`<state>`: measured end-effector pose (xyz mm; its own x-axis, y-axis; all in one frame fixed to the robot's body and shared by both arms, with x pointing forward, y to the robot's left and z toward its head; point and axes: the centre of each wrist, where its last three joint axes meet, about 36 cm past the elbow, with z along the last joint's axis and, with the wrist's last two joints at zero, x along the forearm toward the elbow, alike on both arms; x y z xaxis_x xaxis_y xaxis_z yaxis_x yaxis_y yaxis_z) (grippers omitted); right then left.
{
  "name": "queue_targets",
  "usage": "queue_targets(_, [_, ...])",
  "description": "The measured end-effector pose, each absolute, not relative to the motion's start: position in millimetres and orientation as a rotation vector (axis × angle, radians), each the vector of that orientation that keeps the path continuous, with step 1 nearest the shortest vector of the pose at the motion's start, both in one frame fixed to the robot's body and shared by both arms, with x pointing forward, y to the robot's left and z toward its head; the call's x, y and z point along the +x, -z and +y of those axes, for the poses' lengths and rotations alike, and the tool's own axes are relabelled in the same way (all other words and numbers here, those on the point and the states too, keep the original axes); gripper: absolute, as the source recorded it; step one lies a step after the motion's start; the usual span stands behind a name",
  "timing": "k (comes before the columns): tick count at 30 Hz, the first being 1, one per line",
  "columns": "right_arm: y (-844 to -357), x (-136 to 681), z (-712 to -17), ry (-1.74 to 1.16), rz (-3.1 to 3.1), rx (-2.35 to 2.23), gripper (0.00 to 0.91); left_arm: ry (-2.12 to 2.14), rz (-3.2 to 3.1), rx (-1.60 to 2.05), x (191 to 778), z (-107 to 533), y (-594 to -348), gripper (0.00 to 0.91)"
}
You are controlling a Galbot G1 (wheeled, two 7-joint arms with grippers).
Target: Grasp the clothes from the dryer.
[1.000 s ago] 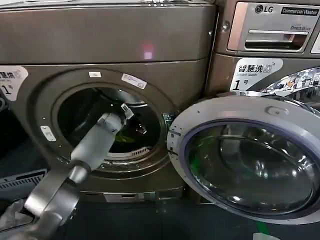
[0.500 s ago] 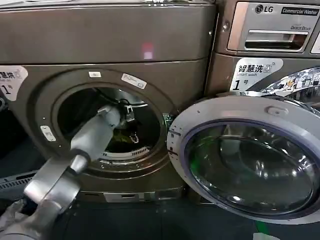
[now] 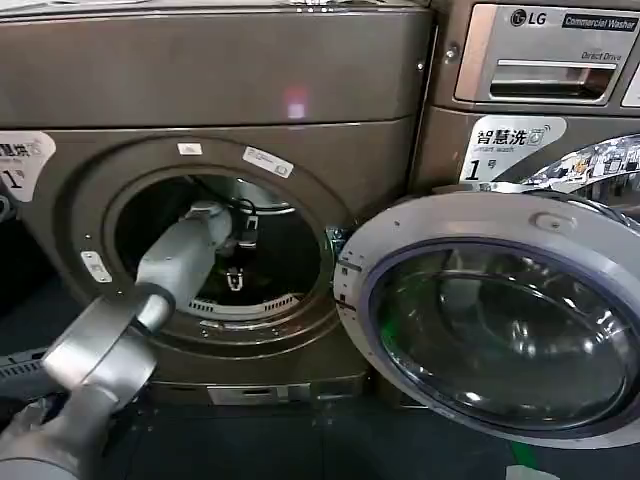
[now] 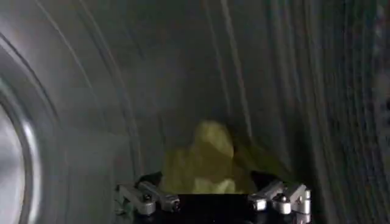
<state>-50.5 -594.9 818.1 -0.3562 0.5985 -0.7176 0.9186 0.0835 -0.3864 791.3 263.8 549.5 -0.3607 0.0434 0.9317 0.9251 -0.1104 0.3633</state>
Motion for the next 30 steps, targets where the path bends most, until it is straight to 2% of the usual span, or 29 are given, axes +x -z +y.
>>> queue_targets(9, [-815,-49,-596,1.162,1.999,1.5,0.907,1.623,-1.293,-1.079,796,260,-564,0.907])
queue_targets(18, [-812,-48,-598,1.155,2.002,1.502,0.907,1.631,-1.2,-1.06,795,258,-552,0.907])
queue_targets(20, [-812,-48,-599,1.154,2.002,1.501,0.907,1.627,-1.19,-1.06,795,257,-549,0.808])
queue_targets(23, [-811,-47,-599,1.153,2.003,1.502,0.907,1.624,-1.176,-1.057,795,256,-546,0.432])
queue_targets(24, [-810,-47,-599,1.154,2.003,1.502,0.907,1.623,-1.174,-1.057,794,256,-545,0.159])
queue_targets(25, [-810,-47,-599,1.155,2.003,1.502,0.907,1.621,-1.172,-1.057,794,256,-544,0.148])
queue_targets(29, [-809,-47,-600,1.156,2.004,1.505,0.907,1.61,-1.163,-1.059,794,257,-540,0.0])
queue_targets(30, [-808,-47,-600,1.156,2.004,1.505,0.907,1.608,-1.163,-1.059,794,258,-540,0.0])
